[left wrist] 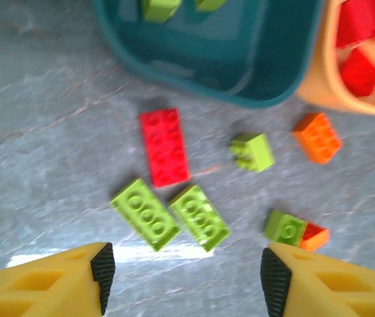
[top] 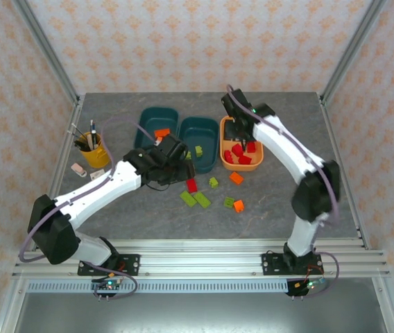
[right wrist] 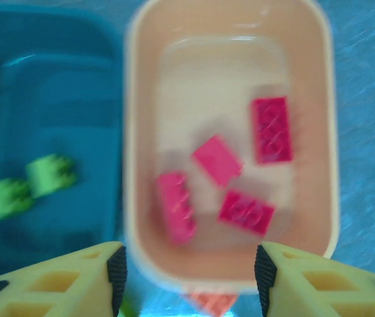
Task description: Sort the legos into containers by color
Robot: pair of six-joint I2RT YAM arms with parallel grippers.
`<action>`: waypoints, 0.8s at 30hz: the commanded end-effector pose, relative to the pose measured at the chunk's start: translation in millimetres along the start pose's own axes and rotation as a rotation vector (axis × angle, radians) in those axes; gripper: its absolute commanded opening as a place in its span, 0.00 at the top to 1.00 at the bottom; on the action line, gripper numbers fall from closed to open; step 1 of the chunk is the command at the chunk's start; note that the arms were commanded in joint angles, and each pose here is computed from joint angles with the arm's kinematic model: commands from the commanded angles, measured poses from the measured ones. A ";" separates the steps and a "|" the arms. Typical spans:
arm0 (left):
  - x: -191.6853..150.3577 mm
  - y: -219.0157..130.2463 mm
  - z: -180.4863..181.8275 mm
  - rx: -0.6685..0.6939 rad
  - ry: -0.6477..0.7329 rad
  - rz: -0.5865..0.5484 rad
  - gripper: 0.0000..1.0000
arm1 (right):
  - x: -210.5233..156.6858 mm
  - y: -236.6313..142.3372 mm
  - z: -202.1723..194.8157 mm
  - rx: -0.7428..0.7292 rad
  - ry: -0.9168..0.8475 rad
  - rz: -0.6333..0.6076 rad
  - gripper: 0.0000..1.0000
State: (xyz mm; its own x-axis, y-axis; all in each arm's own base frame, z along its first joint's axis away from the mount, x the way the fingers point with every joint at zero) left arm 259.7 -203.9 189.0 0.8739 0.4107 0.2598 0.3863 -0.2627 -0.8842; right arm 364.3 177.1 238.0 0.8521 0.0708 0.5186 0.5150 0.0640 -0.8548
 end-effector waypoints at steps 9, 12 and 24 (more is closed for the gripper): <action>-32.1 59.0 24.9 0.211 -0.202 0.086 0.45 | -118.2 -36.6 18.6 0.335 0.048 0.022 0.44; -38.2 70.5 23.9 0.250 -0.206 0.094 0.46 | -131.1 -37.6 12.6 0.336 0.056 0.036 0.44; -43.8 95.6 21.2 0.289 -0.248 0.094 0.40 | -140.5 -44.9 7.3 0.353 0.056 0.028 0.44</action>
State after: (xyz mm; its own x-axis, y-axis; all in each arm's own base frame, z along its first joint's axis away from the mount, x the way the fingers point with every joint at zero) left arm 244.2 -223.2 82.5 0.8113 0.5794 0.0783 0.1474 -0.0731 -0.9864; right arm 223.1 172.2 206.4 0.8721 0.0345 0.4882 0.4368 0.3949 -0.8082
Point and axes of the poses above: each hand's point on the last joint's axis, 136 mm out from that joint toward the fingers, its own y axis out along the fingers, its own z axis along the line the jaws close on, x = y × z, the point moved 4 cm from there along -y, back along the fingers, and after that the axes turned 7 degrees about -y, right-handed, at the moved point
